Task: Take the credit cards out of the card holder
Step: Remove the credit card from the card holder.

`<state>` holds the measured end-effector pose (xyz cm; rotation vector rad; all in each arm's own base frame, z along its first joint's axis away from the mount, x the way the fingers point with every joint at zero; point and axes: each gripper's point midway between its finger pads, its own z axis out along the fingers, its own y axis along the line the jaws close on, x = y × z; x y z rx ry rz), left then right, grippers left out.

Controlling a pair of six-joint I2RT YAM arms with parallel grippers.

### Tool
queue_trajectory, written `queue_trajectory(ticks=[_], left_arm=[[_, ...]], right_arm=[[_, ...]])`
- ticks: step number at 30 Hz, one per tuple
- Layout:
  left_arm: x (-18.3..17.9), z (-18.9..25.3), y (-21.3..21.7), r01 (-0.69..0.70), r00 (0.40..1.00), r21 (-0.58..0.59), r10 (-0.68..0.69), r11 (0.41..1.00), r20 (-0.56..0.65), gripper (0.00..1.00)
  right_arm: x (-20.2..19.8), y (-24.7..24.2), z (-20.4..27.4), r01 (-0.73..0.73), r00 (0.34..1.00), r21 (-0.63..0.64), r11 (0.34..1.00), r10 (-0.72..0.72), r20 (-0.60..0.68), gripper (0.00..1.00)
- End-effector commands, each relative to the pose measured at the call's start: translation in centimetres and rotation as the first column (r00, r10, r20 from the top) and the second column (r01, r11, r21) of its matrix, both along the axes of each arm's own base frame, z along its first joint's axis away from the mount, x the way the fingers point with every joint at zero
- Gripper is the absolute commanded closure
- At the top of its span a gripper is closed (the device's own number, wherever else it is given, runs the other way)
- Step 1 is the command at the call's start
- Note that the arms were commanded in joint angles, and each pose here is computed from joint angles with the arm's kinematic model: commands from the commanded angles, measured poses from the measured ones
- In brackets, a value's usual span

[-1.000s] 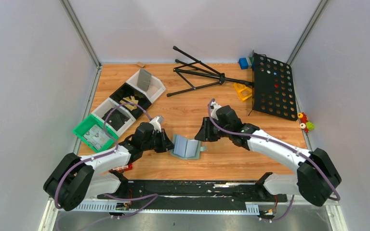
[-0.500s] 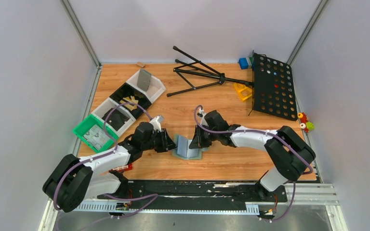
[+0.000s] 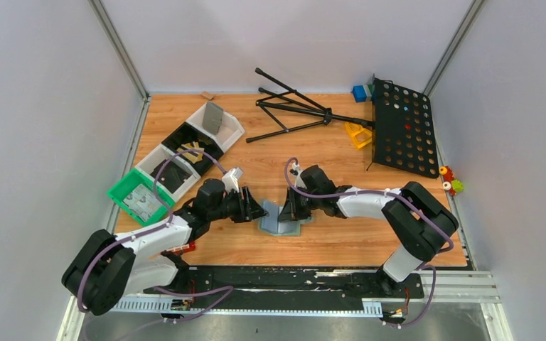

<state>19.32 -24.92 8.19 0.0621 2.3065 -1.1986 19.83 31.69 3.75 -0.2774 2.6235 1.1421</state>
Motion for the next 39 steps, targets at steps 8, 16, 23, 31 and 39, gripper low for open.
queue_trajectory(ticks=[8, 16, 23, 31, 39], left_arm=[[0.4, 0.8, -1.2, 0.048, 0.999, -0.041, -0.047, 0.998, 0.021, 0.58], [0.6, 1.2, -1.3, 0.051, 0.998, -0.043, -0.05, 0.998, 0.033, 0.63], [0.6, 1.7, -2.3, 0.082, 0.996, -0.103, -0.079, 0.991, 0.035, 0.63], [0.6, 1.9, -3.3, 0.107, 0.994, -0.13, -0.103, 0.986, 0.04, 0.63], [0.5, 2.0, -3.9, 0.125, 0.992, -0.131, -0.12, 0.983, 0.041, 0.65]], right_arm=[[0.0, 0.1, -0.2, 0.001, 1.0, 0.015, 1.0, -0.001, 0.017, 0.96], [0.5, -1.6, -0.3, 0.049, 0.997, -0.07, 0.996, -0.044, 0.065, 0.99], [0.7, -1.9, -1.8, 0.05, 0.998, -0.114, 0.992, -0.044, 0.054, 1.0], [0.0, -1.1, -2.9, 0.023, 1.0, -0.072, 0.997, -0.023, 0.007, 1.0], [-0.2, -0.6, -2.6, 0.011, 1.0, -0.035, 0.999, -0.011, -0.003, 1.0]])
